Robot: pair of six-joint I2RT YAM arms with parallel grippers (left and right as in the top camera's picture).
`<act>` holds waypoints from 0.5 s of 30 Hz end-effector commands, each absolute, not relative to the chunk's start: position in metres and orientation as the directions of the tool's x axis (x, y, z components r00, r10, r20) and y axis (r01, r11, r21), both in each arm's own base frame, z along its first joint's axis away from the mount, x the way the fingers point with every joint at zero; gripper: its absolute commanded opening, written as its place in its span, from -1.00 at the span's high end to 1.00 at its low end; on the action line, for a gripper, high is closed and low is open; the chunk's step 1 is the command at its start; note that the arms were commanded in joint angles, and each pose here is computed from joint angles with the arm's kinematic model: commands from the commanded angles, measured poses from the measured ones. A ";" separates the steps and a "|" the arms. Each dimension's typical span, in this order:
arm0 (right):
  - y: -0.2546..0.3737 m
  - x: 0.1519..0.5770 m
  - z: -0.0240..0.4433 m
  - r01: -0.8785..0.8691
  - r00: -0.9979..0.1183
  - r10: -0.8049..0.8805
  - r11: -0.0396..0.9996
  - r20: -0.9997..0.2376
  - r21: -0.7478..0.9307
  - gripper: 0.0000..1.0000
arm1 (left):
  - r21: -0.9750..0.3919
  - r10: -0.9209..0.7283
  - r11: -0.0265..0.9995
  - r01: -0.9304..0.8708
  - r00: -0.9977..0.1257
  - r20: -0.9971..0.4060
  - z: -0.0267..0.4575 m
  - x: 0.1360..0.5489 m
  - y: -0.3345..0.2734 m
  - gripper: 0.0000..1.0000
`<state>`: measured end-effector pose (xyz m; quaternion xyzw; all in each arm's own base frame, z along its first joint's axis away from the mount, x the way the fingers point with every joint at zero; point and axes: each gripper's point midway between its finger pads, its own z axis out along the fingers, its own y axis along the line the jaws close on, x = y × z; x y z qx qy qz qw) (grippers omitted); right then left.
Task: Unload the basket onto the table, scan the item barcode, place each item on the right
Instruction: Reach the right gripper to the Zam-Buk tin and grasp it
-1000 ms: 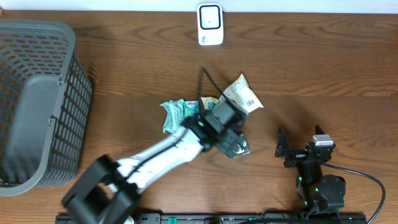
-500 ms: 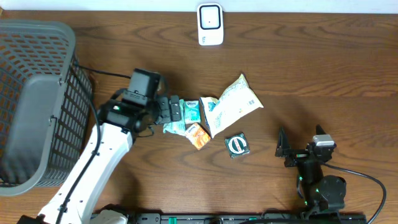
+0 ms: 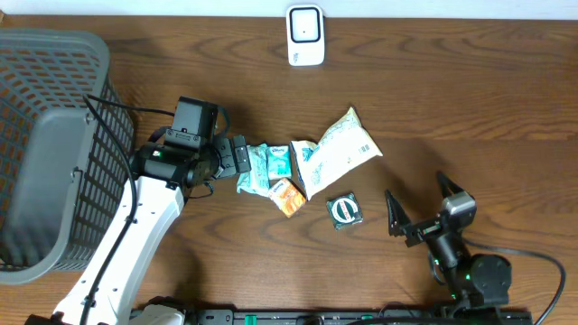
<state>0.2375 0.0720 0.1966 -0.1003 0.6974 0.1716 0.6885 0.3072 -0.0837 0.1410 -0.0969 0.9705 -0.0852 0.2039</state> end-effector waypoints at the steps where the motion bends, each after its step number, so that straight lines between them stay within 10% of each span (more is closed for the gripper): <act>1: 0.086 0.240 0.241 -0.451 -0.065 0.074 0.888 -0.995 0.095 -0.99 | -0.190 -0.223 0.969 -0.159 -0.893 -0.390 0.144 0.310 -0.080 -1.00; 15: 0.100 0.273 0.243 -0.386 -0.667 -0.027 0.867 -0.744 0.315 -0.98 | -0.190 -0.223 0.969 -0.159 -0.893 -0.390 0.144 0.310 -0.080 -1.00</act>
